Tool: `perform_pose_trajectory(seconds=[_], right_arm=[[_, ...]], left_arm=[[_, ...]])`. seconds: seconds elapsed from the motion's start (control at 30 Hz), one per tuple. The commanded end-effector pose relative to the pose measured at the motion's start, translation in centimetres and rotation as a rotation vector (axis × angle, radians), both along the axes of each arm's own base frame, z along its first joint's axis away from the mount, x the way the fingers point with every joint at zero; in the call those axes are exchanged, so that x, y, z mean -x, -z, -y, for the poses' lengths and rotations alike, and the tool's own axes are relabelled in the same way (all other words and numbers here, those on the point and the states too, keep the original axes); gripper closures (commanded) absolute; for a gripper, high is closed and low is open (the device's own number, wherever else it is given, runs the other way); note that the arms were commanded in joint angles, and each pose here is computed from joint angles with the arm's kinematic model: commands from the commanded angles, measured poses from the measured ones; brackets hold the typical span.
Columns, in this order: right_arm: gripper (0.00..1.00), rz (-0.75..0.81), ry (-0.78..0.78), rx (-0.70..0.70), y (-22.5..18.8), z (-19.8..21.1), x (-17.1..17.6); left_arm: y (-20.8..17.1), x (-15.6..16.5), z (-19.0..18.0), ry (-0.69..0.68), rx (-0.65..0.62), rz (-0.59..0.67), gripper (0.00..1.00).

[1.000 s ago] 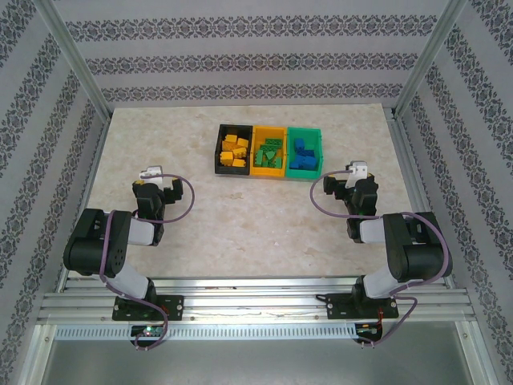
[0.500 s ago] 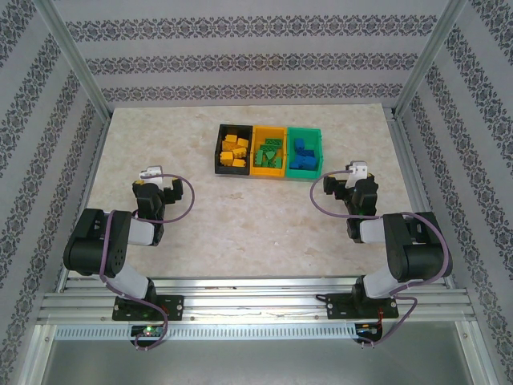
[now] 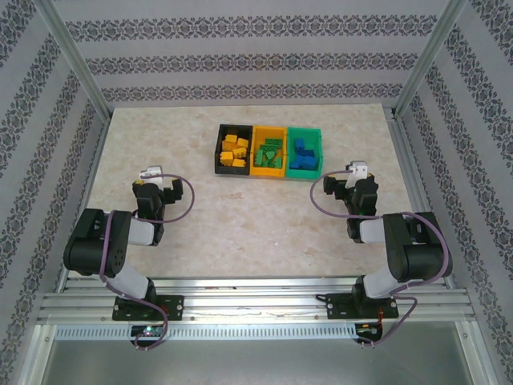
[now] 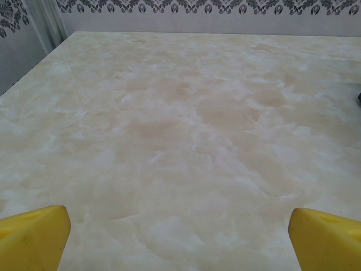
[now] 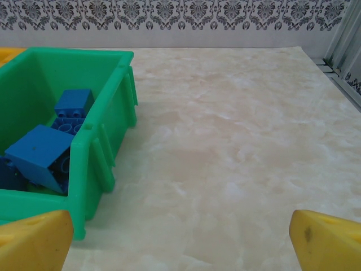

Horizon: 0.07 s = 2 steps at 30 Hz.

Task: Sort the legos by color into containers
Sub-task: Reset both arms

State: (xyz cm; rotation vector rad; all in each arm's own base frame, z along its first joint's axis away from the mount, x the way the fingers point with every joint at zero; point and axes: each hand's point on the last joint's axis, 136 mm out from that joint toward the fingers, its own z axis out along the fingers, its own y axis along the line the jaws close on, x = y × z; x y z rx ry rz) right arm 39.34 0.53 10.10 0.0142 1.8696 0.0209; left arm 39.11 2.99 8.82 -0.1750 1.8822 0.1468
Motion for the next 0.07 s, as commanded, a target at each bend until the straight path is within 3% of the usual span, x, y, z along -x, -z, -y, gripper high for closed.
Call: perform_pose_trajectory(seconds=[0.0,0.03], right_arm=[[0.02,0.018,-0.010,0.004,-0.67,-0.21,-0.50],[0.02,0.018,-0.010,0.004,-0.70,-0.21,-0.50]], left_arm=[[-0.21,-0.30,-0.18,0.005,-0.010,0.002,0.01],[-0.25,-0.31,-0.16,0.005,-0.010,0.004,0.00]])
